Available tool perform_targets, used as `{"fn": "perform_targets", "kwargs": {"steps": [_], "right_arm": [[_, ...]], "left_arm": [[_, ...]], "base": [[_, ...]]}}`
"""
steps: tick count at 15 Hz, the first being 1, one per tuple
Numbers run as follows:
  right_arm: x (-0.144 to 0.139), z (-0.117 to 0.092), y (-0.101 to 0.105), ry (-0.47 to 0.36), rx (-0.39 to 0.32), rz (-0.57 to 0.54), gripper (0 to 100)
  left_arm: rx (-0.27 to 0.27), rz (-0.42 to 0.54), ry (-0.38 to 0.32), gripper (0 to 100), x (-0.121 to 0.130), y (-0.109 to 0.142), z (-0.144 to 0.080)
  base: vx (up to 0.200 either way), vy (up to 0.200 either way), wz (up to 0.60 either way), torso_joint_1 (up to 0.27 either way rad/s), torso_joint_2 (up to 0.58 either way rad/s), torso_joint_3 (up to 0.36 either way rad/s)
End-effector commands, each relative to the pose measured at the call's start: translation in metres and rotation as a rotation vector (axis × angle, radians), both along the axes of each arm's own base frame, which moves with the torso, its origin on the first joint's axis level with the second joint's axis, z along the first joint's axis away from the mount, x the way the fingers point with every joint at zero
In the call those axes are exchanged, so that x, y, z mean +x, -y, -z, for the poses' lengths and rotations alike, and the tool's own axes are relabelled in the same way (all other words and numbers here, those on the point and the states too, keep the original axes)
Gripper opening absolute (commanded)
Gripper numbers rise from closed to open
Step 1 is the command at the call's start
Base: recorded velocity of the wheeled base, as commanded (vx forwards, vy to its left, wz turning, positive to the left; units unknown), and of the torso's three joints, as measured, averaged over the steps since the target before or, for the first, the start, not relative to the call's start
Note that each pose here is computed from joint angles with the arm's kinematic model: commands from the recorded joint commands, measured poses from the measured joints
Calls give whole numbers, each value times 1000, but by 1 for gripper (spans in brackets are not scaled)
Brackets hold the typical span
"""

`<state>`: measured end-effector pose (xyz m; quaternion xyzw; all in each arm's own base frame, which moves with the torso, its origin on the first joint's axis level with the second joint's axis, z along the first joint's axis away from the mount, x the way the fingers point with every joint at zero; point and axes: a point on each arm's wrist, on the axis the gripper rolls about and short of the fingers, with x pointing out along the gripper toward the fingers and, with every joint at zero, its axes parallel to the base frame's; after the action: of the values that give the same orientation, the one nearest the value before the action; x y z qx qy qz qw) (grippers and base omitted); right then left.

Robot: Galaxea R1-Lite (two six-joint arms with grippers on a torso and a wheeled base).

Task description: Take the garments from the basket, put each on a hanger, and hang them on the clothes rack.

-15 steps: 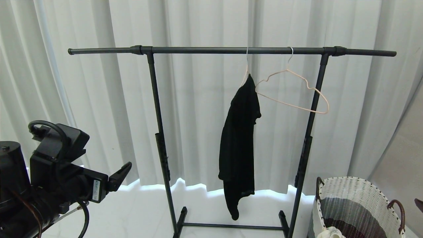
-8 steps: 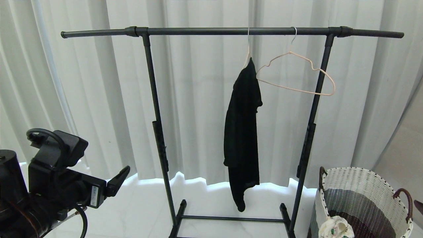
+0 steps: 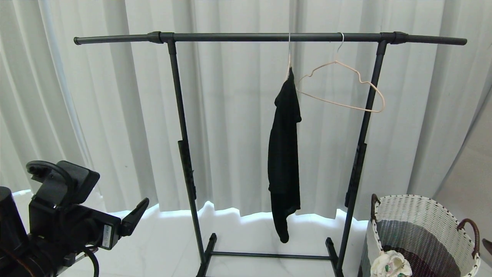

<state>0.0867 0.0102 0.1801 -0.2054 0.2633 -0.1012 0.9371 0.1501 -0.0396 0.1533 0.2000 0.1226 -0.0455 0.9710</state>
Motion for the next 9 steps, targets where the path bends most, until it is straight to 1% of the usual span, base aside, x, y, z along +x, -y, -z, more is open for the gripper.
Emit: {"fn": "perform_targets", "kwargs": {"steps": [1,7,9], "right_arm": [[0,1,0,-7,-2,0,100],[0,5,0,-24,-6,0,100],[0,6,0,-25,-6,0,100]], "left_arm": [[-1,6,0,100,0,1,0],[-3,7,4,100,1,1,0],[-1,7,0,100,1,1,1]], "base": [[0,0,0,0,0,0],[0,-200,0,-1,6,5],[0,0,0,0,0,0]]}}
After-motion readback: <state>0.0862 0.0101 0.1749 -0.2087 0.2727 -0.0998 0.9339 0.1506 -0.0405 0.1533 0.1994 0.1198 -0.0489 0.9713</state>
